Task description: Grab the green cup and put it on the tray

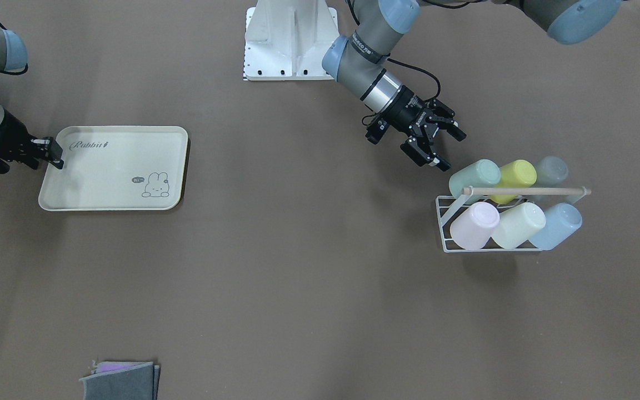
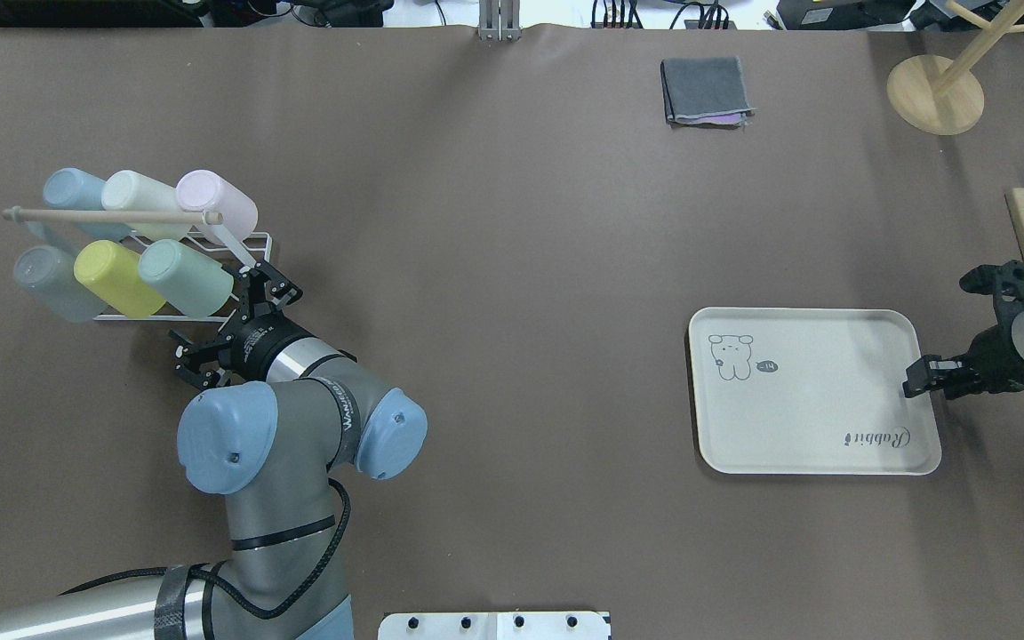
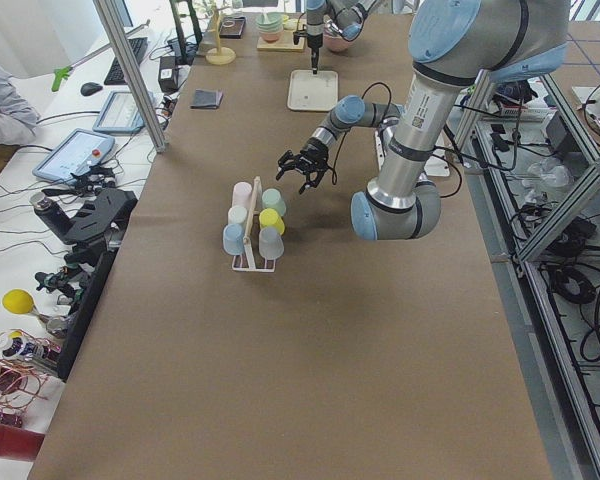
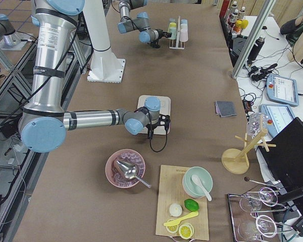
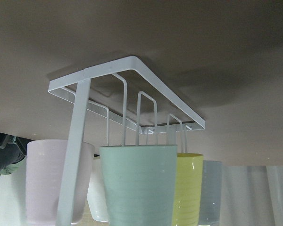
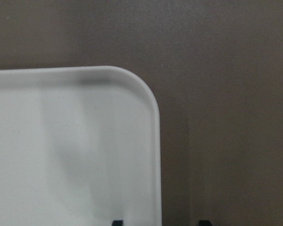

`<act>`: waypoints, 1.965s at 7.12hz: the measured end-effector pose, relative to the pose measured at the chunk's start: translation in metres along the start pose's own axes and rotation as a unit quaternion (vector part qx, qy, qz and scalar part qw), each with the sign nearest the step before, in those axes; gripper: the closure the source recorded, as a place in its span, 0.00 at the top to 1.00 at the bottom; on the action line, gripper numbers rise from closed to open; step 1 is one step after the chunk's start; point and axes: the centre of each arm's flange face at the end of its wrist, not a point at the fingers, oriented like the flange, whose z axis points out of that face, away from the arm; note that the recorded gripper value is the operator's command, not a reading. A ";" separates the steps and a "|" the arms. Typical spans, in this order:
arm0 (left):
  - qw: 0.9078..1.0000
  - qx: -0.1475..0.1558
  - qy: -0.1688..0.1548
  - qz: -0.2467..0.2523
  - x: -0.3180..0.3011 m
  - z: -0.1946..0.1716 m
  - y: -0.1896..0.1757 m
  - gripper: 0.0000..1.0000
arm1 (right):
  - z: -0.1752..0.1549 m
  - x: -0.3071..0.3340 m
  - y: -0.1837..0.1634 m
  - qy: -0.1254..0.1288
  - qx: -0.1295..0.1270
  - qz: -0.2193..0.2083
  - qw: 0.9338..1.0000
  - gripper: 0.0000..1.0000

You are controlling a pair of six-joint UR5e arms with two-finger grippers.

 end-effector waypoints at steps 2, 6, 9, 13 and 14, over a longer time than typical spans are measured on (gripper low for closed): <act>0.999 -0.027 -0.020 0.000 -0.001 0.011 -0.011 0.95 | 0.002 0.001 -0.002 0.001 -0.001 0.001 1.000 0.30; 0.997 -0.057 -0.047 0.015 -0.001 0.029 -0.026 0.93 | 0.004 0.000 -0.003 0.000 -0.002 -0.002 1.000 0.00; 0.994 -0.079 -0.075 0.023 -0.001 0.039 -0.026 0.93 | -0.011 -0.005 -0.009 -0.019 -0.001 -0.005 1.000 0.00; 0.992 -0.093 -0.083 0.031 0.004 0.051 -0.030 0.91 | -0.095 -0.015 -0.036 -0.111 0.032 -0.015 0.993 0.00; 0.992 -0.093 -0.081 0.031 0.006 0.053 -0.031 0.91 | -0.098 -0.015 -0.041 -0.124 0.043 -0.024 0.991 0.00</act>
